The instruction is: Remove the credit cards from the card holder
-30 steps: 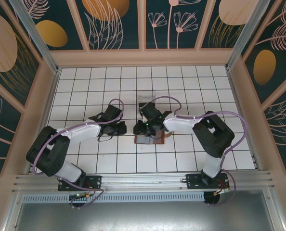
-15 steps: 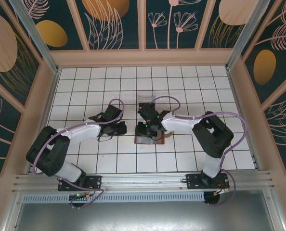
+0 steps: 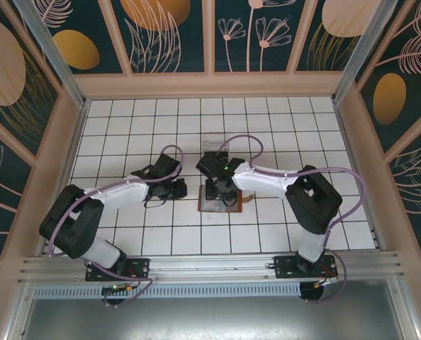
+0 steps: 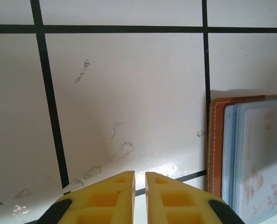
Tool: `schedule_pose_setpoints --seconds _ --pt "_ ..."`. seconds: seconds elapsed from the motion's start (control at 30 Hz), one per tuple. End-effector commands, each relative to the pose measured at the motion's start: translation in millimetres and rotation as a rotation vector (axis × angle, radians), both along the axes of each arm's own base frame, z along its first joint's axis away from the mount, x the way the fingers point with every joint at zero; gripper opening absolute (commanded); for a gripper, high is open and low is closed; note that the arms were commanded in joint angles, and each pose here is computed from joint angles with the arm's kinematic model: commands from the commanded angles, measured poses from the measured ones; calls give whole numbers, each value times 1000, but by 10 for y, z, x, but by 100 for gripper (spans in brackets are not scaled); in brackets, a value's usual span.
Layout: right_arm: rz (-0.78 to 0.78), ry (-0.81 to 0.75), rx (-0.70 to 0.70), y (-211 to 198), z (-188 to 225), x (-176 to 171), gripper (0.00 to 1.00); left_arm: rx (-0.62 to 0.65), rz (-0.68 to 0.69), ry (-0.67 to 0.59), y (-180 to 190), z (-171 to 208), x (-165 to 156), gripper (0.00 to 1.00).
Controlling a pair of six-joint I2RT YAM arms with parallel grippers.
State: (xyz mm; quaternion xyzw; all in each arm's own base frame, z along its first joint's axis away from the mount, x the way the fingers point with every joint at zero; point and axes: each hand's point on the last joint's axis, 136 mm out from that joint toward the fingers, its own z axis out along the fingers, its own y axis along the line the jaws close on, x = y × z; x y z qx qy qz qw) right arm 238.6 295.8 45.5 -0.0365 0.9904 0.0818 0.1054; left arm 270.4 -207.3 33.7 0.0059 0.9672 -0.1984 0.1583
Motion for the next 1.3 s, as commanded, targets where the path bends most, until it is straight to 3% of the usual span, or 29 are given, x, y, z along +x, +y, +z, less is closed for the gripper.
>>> schedule_pose_setpoints --seconds 0.0,0.33,0.77,1.27 --pt "-32 -48 -138 -286 106 24 46 -8 -20 2 -34 33 36 16" --pt "-65 -61 -202 -506 98 -16 51 -27 -49 14 -106 41 38 16" --pt "-139 -52 -216 -920 0 -20 51 -105 -127 16 -378 192 13 17" --pt "-124 -26 238 -431 350 49 41 -10 -213 38 -725 76 -81 22"
